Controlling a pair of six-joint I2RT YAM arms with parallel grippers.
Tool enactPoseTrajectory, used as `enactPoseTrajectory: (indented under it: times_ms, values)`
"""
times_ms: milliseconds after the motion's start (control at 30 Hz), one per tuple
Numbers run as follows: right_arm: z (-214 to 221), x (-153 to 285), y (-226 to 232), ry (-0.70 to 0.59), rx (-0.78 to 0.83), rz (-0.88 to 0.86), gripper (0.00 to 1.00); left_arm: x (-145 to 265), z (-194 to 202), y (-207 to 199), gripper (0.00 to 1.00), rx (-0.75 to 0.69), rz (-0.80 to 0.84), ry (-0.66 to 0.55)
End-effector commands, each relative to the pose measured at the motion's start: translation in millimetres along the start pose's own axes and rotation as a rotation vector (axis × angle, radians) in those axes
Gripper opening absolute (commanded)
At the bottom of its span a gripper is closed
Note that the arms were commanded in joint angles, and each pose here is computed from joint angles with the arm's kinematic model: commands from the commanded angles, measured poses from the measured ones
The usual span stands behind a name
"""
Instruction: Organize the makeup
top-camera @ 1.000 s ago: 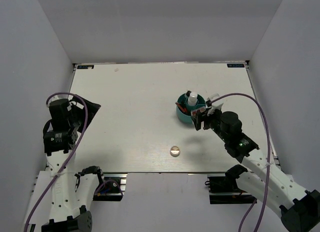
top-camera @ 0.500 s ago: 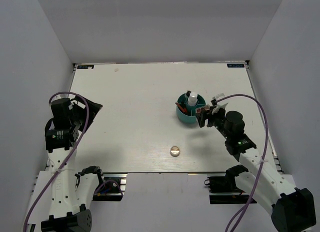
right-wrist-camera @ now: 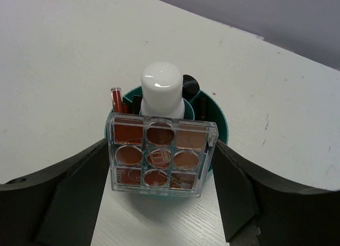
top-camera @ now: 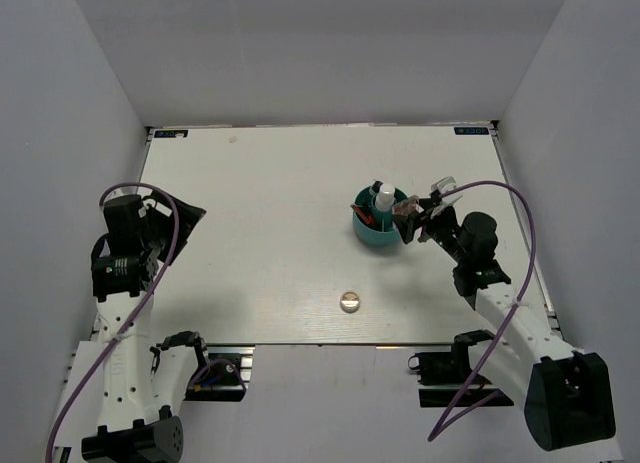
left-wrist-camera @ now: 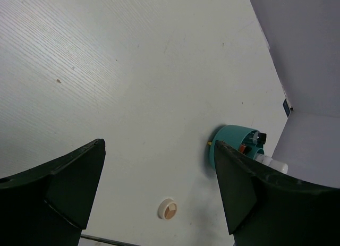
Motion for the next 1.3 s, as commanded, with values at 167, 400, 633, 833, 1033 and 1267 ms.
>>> enactPoseTrajectory:
  times_ms: [167, 400, 633, 833, 1033, 1267]
  values:
    - [-10, -11, -3, -0.121, 0.073, -0.09, 0.0, -6, -2, 0, 0.93, 0.002, 0.002, -0.004]
    - [-5, -18, -6, -0.123, 0.042, -0.107, 0.0, -8, -3, 1, 0.93, 0.004, -0.006, -0.007]
    - [-2, -21, -9, -0.14, 0.013, -0.102, 0.0, -11, -3, 1, 0.93, 0.007, -0.01, -0.005]
    - [3, -24, -9, -0.144, -0.016, -0.116, 0.0, -14, -4, 1, 0.93, 0.008, -0.008, 0.0]
    - [6, -29, -10, -0.148, -0.021, -0.132, 0.0, -17, -4, 1, 0.94, 0.009, -0.007, 0.001]
    - [9, -34, -11, -0.145, -0.043, -0.154, 0.0, -17, -5, 1, 0.94, 0.01, -0.014, -0.001]
Point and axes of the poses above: each gripper's point midway between its finger pads, its own x axis back along the fingers, its own y axis along the line the jaws close on, z = x × y, the point moved 8 cm from there along x, back along the fingers, and after that the axes turned 2 degrees about -x, right-handed, at the moved point
